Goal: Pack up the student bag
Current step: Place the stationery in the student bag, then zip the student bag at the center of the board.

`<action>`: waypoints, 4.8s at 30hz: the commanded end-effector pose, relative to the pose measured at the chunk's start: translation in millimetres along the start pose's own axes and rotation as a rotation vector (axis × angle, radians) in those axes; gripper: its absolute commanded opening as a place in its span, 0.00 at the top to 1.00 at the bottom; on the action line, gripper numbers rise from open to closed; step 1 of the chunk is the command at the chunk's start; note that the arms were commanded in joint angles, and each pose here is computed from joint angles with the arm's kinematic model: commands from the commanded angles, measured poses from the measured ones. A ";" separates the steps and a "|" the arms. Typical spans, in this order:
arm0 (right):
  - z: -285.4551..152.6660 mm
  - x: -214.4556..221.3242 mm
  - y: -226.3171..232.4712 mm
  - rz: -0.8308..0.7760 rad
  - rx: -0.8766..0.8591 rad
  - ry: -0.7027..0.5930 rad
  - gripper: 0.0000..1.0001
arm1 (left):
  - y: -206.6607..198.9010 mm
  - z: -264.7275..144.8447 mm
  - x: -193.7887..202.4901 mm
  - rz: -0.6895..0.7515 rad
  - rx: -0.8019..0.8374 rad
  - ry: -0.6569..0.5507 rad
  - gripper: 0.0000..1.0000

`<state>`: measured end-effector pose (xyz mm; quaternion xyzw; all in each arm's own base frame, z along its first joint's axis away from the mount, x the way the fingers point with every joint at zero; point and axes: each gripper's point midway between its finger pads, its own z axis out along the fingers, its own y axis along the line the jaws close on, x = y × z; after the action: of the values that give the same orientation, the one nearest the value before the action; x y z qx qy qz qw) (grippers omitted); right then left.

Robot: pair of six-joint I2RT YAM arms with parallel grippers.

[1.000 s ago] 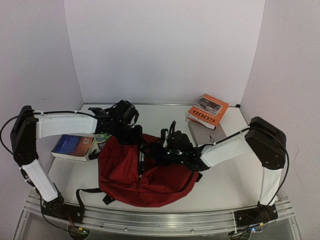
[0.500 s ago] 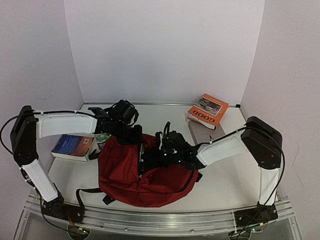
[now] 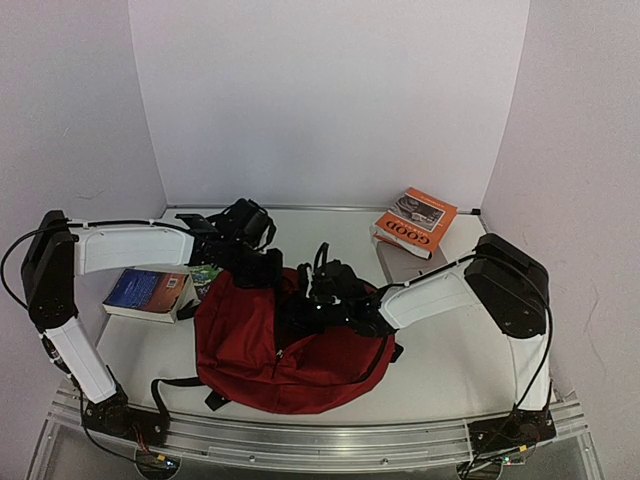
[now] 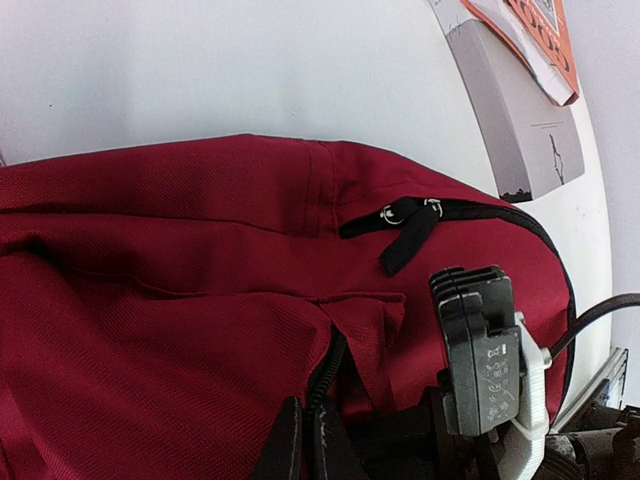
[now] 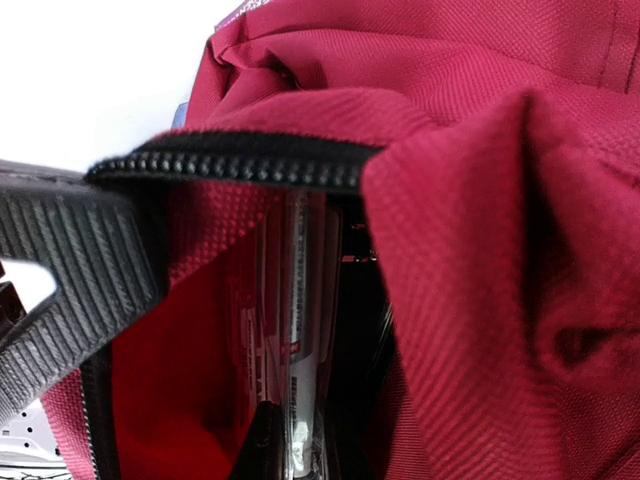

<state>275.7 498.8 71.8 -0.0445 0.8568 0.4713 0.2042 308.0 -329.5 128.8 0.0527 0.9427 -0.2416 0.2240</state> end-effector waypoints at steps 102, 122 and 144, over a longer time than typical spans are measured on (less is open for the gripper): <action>-157.0 -67.4 -41.8 -0.168 0.385 -0.173 0.74 | -59.8 55.9 121.3 0.115 -0.119 0.167 0.77; -167.3 -26.2 -1.4 -0.350 0.205 -0.202 0.53 | -61.7 7.8 88.0 0.100 -0.083 0.104 1.00; -87.9 17.0 -31.8 -0.470 0.199 -0.126 0.52 | -65.8 -5.0 76.3 0.077 0.000 0.109 1.00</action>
<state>235.8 392.1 70.5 -0.1805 0.8686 0.3138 0.3385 212.5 -386.2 92.2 0.1071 0.9635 -0.1964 0.1471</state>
